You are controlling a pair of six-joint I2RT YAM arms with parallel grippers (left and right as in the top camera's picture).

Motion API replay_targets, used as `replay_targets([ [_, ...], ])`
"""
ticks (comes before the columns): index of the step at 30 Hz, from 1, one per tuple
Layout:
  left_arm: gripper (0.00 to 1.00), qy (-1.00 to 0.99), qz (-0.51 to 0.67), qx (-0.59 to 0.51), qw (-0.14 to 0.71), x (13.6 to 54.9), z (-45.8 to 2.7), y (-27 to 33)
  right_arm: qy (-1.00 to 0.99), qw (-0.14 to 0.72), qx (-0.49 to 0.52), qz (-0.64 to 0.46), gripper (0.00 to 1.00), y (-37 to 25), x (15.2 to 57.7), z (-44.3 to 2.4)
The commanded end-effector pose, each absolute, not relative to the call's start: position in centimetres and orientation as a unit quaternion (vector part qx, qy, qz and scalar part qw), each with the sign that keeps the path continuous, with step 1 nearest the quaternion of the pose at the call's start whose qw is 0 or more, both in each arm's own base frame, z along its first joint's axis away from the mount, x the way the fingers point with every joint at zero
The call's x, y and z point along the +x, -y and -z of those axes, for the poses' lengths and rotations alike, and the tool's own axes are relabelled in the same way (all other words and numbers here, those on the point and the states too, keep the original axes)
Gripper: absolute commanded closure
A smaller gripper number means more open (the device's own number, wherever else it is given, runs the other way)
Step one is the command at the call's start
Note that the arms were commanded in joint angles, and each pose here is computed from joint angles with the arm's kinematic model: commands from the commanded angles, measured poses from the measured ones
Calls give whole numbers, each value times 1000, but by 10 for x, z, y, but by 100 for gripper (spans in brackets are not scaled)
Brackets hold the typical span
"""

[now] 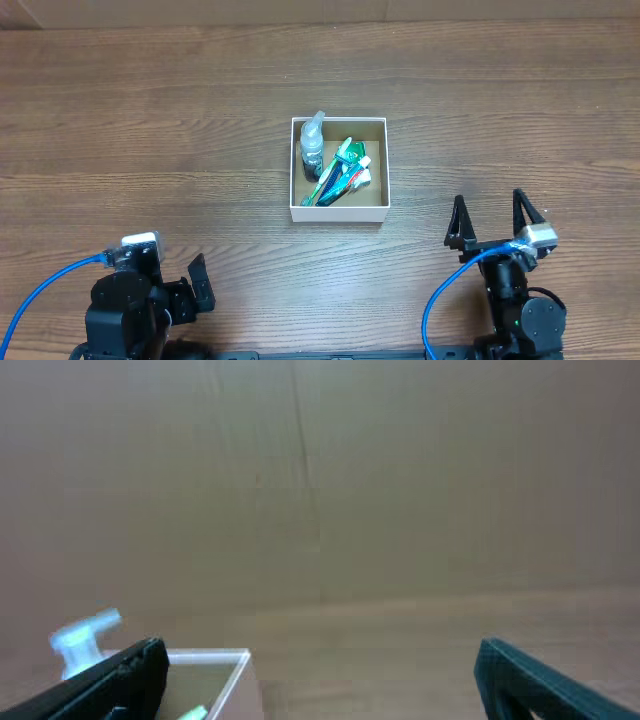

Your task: Pack container

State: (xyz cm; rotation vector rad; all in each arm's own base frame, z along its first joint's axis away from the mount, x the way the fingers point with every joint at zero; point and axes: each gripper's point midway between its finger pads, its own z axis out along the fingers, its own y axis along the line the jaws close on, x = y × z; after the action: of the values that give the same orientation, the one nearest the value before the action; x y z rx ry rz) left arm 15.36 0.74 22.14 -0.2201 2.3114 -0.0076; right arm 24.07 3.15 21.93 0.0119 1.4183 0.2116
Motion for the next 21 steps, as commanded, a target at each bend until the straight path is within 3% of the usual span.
replay_targets([
  [1, 0, -911, 1, -85, 404, 153, -223, -8, -696, 713, -26, -79, 0, -37, 244, -183],
  [21, 0, -908, 2, -87, 410, 151, -225, -9, -715, 693, -37, -88, 0, -42, 243, -170],
])
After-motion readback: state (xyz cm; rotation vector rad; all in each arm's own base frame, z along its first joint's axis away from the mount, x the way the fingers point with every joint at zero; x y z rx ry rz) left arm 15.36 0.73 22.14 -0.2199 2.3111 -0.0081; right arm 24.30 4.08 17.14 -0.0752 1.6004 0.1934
